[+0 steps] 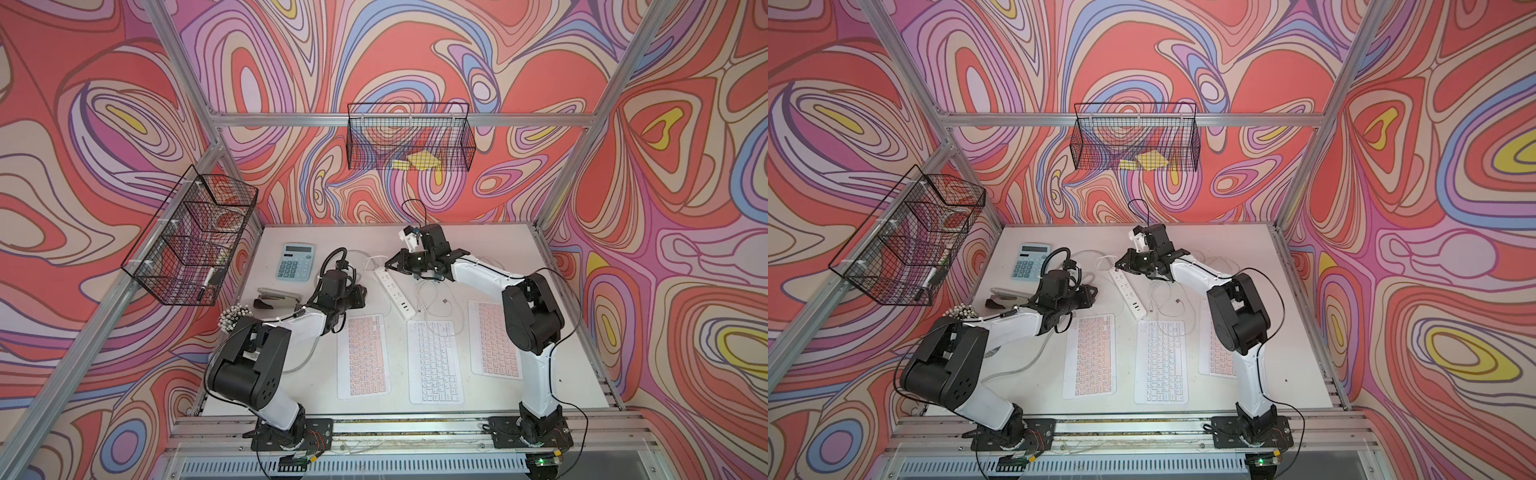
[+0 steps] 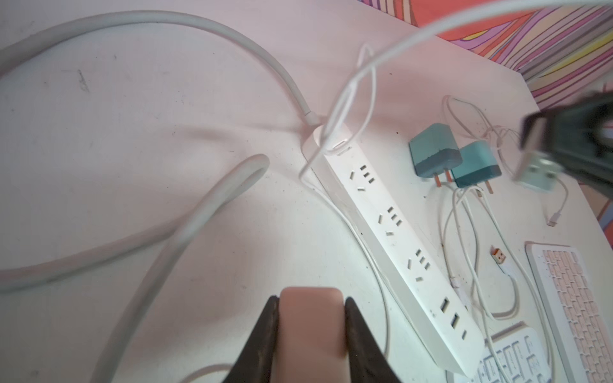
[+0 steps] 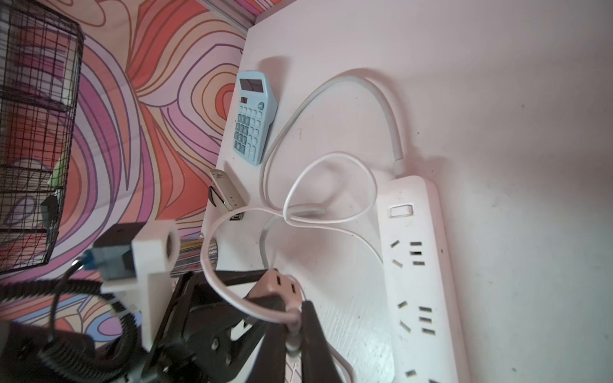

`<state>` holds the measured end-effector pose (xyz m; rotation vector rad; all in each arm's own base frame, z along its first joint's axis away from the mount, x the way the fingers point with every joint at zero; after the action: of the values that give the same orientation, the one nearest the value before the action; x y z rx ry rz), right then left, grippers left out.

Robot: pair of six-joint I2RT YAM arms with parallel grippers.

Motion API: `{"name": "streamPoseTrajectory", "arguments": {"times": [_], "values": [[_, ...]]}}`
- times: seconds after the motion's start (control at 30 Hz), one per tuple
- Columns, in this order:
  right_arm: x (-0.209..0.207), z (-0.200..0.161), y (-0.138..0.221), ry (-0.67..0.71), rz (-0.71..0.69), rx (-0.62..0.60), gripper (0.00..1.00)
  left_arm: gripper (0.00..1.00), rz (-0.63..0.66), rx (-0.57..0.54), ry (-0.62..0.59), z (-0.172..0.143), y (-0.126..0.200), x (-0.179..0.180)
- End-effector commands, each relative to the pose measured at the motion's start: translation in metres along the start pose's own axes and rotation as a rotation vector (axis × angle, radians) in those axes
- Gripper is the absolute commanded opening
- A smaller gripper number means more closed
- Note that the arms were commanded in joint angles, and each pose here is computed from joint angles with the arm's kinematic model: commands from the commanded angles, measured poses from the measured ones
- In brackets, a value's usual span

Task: Unplug the wireless keyboard
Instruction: Place the plug at the center of the board.

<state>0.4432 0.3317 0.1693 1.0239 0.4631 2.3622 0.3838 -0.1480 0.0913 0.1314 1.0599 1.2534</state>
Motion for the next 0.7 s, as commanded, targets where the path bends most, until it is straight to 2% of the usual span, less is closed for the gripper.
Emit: {"name": "streamPoseTrajectory", "arguments": {"times": [0.0,0.17,0.33,0.5,0.6,0.67], "values": [[0.005,0.0,0.02,0.083,-0.045,0.0,0.07,0.0,0.067,0.005,0.025,0.008,-0.008,0.009],[0.011,-0.004,0.034,0.105,-0.06,0.002,0.07,0.0,0.037,0.008,0.078,0.013,-0.027,0.011],[0.005,-0.008,0.03,0.102,-0.082,0.012,0.07,0.0,-0.1,-0.006,0.146,0.015,-0.042,0.003],[0.001,-0.006,0.023,0.099,-0.08,0.018,0.07,0.0,-0.156,0.054,0.186,0.002,-0.054,0.003],[-0.003,-0.005,0.017,0.095,-0.082,0.027,0.08,0.07,-0.143,0.067,0.204,-0.006,-0.055,0.01],[-0.007,-0.005,0.012,0.09,-0.083,0.034,0.08,0.22,-0.128,0.087,0.209,-0.01,-0.055,0.012]]}}
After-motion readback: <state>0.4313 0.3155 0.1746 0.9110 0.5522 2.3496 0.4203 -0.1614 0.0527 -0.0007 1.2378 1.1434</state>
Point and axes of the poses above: each gripper's point midway between its finger pads, its own y axis back along the fingers, its own x axis along the line the jaws close on, z = x × y, the point moved 2 cm from there along y, back along the fingers, and after that the axes turned 15 degrees about y, right-handed, at the moved point
